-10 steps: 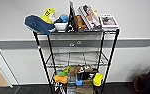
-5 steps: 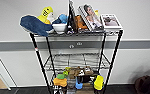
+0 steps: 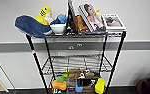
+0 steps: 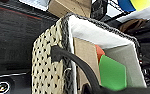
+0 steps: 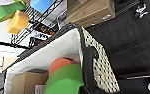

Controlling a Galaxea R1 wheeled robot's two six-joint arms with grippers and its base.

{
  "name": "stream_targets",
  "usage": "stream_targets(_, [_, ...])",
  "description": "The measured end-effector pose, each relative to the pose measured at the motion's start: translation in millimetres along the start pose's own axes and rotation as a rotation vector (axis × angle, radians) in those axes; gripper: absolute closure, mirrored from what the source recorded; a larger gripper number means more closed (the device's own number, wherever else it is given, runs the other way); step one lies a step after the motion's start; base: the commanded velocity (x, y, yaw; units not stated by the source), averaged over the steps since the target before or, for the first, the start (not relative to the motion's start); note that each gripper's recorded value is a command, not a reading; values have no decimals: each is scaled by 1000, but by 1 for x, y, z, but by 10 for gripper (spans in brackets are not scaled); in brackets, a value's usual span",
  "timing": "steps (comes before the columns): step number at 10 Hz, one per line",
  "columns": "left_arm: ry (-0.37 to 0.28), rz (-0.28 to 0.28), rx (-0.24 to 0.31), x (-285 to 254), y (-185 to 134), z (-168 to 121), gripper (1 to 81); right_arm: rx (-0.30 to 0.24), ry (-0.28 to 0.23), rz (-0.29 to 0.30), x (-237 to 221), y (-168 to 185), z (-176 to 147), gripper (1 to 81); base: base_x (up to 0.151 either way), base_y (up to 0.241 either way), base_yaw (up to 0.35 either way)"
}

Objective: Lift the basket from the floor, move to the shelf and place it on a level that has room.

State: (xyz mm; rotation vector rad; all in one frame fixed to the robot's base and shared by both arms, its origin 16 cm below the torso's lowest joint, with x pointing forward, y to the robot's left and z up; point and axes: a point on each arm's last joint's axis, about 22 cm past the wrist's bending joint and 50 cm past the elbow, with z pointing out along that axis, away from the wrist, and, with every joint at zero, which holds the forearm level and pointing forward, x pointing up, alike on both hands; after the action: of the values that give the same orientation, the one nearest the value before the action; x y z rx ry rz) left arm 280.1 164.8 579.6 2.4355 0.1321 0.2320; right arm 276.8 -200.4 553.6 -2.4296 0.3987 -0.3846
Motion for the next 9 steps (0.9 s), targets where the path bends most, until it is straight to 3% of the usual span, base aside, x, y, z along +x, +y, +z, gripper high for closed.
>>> stream_targets(9, [-2,0,-1,0,1,0,811,2,-1,0,0,0,-1,811,94,0,0])
